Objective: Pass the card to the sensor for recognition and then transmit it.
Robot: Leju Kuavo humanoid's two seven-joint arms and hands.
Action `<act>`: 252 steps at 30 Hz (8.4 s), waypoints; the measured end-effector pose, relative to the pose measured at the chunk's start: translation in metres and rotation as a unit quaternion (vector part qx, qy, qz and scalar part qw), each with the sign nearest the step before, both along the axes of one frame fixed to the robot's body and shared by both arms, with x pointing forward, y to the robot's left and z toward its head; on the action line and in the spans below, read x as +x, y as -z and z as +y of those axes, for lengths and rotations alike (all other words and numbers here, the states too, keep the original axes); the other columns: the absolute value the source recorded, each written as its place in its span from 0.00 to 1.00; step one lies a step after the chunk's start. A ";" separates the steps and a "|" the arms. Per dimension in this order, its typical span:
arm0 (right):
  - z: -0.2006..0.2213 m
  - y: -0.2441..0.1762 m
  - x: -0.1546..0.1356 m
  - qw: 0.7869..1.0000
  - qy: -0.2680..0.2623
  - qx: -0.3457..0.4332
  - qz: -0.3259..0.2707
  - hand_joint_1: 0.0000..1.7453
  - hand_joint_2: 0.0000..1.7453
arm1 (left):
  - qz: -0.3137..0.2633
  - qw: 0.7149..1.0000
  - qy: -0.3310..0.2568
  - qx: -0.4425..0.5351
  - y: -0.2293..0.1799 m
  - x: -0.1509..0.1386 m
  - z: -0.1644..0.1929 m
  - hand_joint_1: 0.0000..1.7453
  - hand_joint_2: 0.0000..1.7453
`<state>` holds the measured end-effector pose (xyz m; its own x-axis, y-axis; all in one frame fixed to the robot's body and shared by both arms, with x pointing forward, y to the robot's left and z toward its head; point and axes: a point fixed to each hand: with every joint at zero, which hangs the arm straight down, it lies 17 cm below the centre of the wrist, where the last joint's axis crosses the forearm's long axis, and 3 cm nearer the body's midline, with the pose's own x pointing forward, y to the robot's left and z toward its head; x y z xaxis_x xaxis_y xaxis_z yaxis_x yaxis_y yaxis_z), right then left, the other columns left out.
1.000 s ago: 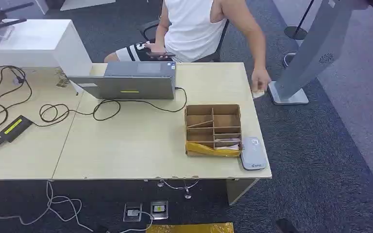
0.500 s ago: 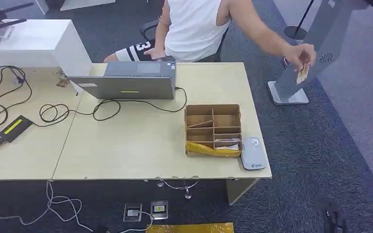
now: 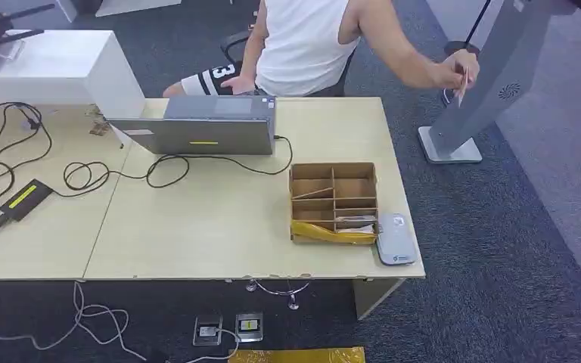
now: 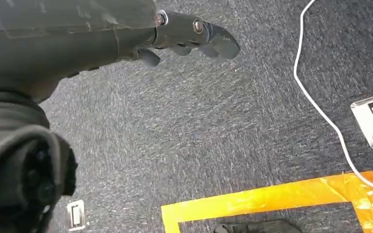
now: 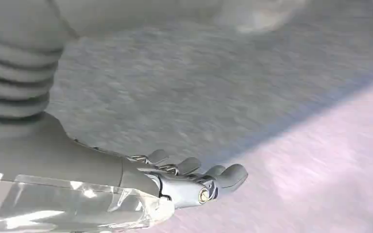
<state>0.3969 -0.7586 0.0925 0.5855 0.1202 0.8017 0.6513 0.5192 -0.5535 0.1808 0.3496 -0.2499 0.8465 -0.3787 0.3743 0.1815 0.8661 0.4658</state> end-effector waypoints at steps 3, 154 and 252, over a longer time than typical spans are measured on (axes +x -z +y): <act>-0.015 -0.044 0.014 0.999 0.002 -0.023 -0.037 0.00 1.00 | 0.000 1.000 0.001 0.001 0.000 0.000 0.001 0.00 0.00; 0.388 -0.048 0.142 0.749 -0.596 -0.287 0.052 1.00 1.00 | 0.005 1.000 -0.013 0.008 0.000 -0.008 0.028 0.00 0.00; 0.426 -0.319 0.236 0.670 -0.530 -0.512 -0.090 1.00 1.00 | -0.007 0.998 0.058 0.013 -0.008 0.023 0.019 0.00 0.00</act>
<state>0.6326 -0.3325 0.4113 -0.3592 0.9329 0.0265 0.3212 0.1502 -0.9350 0.2034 0.3684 -0.2423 0.7911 -0.4833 0.3749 0.2726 0.8273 0.4912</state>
